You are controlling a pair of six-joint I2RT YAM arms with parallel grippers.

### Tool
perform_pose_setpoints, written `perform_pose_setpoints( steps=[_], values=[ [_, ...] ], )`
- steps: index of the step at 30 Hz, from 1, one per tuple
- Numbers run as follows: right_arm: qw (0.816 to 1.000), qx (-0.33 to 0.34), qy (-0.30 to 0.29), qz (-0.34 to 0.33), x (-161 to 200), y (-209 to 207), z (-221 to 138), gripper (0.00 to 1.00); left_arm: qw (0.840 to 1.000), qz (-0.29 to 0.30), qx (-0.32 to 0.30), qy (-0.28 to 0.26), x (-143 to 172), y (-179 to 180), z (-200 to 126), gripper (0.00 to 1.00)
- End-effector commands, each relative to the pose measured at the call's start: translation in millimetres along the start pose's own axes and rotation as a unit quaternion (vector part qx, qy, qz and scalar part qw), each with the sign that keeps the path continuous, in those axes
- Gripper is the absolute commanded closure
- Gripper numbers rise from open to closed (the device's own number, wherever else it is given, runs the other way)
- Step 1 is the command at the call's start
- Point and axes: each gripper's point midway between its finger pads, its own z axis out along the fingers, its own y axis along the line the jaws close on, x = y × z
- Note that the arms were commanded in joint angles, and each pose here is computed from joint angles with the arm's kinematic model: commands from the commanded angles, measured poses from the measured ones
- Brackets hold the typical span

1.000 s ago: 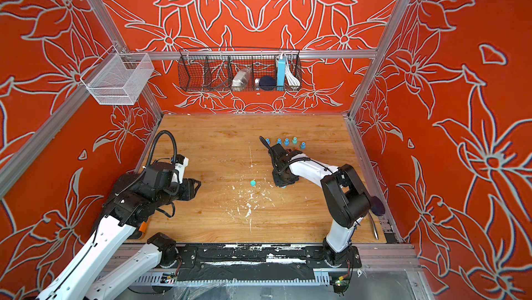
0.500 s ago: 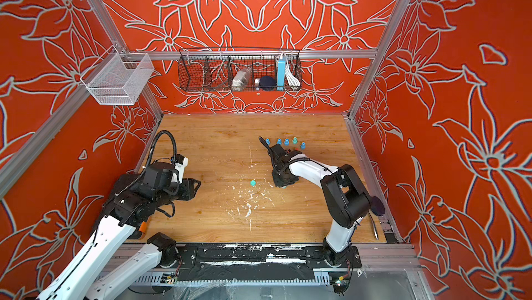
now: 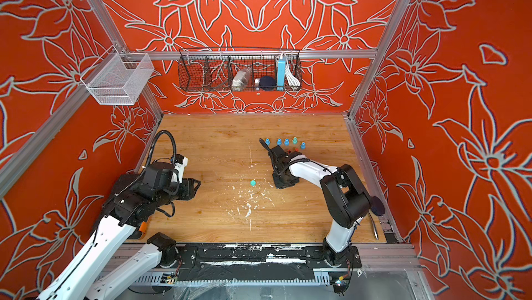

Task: Close the stamp cap
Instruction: Pick up the stamp from the center of the board.

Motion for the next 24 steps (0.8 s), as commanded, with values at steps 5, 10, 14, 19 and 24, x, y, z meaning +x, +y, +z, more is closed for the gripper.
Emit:
perform_pose_setpoints(
  steps=[5, 10, 14, 19, 24],
  values=[
    [1.000, 0.015, 0.006, 0.004, 3.6, -3.9, 1.0, 0.80, 1.000, 0.003, -0.004, -0.007, -2.8, 2.4, -1.2, 0.50],
    [1.000, 0.020, 0.000, 0.000, -1.0, -5.0, -7.4, 0.85, 1.000, 0.002, -0.005, -0.007, -2.9, 2.7, -1.2, 0.50],
    [1.000, 0.020, -0.009, -0.012, -10.9, 0.6, -20.1, 0.87, 1.000, 0.002, -0.005, -0.008, -3.2, 2.9, -1.8, 0.50],
    [0.999, 0.019, -0.017, -0.039, -28.4, 19.1, -35.1, 0.89, 1.000, 0.001, -0.004, -0.009, -3.4, 3.0, -2.1, 0.50],
    [0.997, 0.014, -0.019, -0.068, -44.8, 47.2, -42.0, 0.89, 1.000, 0.001, -0.004, -0.011, -3.8, 3.3, -2.6, 0.50]
  ],
)
